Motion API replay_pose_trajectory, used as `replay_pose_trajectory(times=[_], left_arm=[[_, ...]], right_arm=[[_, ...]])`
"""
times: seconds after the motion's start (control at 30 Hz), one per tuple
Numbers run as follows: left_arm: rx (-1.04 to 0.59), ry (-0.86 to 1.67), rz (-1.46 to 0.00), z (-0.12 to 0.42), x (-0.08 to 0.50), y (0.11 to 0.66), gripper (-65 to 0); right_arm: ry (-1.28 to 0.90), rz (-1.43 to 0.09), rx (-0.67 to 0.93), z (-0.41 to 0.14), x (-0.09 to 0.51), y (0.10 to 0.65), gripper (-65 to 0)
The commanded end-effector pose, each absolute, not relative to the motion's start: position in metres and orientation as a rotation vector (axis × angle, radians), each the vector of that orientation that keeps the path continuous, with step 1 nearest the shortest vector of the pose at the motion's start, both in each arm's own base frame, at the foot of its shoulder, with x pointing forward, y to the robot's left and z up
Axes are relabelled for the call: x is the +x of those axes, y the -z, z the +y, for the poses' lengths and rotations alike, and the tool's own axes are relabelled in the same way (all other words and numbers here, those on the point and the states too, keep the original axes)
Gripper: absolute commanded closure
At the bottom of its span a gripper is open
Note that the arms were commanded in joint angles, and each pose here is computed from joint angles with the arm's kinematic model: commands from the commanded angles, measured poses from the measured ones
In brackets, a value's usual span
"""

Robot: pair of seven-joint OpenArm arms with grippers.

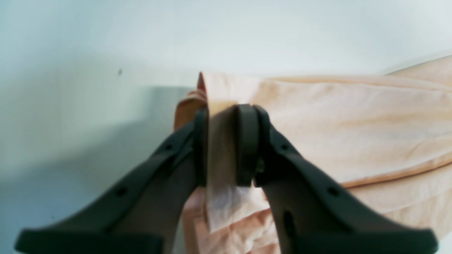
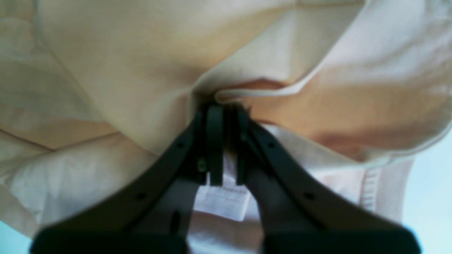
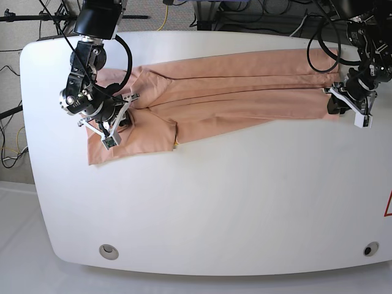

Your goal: Fold the T-shirt properly

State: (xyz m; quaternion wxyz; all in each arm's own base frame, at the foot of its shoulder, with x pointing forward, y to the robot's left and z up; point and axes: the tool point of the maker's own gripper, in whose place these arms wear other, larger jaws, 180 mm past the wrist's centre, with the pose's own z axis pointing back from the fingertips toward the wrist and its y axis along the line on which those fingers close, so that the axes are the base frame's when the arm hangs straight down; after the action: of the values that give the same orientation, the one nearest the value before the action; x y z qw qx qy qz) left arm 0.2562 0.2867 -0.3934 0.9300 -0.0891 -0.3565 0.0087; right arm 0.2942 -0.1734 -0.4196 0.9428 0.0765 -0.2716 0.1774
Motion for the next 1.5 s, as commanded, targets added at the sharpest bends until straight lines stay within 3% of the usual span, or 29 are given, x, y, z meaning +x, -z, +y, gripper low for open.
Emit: replay_pose_trajectory(times=[0.0, 0.23, 0.77, 1.1, 1.47], left_arm=[[-0.174, 0.008, -0.787, 0.288, 0.268, 0.375, -6.0], [-0.139, 0.023, -0.832, 0.296, 0.270, 0.358, -0.3], [-0.073, 0.029, -0.873, 0.311, 0.269, 0.333, -2.7], [-0.048, 0.018, -0.815, 0.323, 0.260, 0.344, -6.7], [-0.022, 0.036, -0.834, 0.328, 0.257, 0.354, -5.3]], right_arm=[[-0.370, -0.560, 0.130, -0.178, 0.299, 0.414, -3.8], [-0.370, -0.568, 0.128, -0.178, 0.301, 0.411, -3.9], [-0.371, -0.569, 0.124, -0.179, 0.300, 0.409, -3.5], [-0.371, -0.559, 0.129, -0.179, 0.297, 0.413, -3.6], [-0.368, -0.567, 0.130, -0.179, 0.299, 0.411, -3.8]])
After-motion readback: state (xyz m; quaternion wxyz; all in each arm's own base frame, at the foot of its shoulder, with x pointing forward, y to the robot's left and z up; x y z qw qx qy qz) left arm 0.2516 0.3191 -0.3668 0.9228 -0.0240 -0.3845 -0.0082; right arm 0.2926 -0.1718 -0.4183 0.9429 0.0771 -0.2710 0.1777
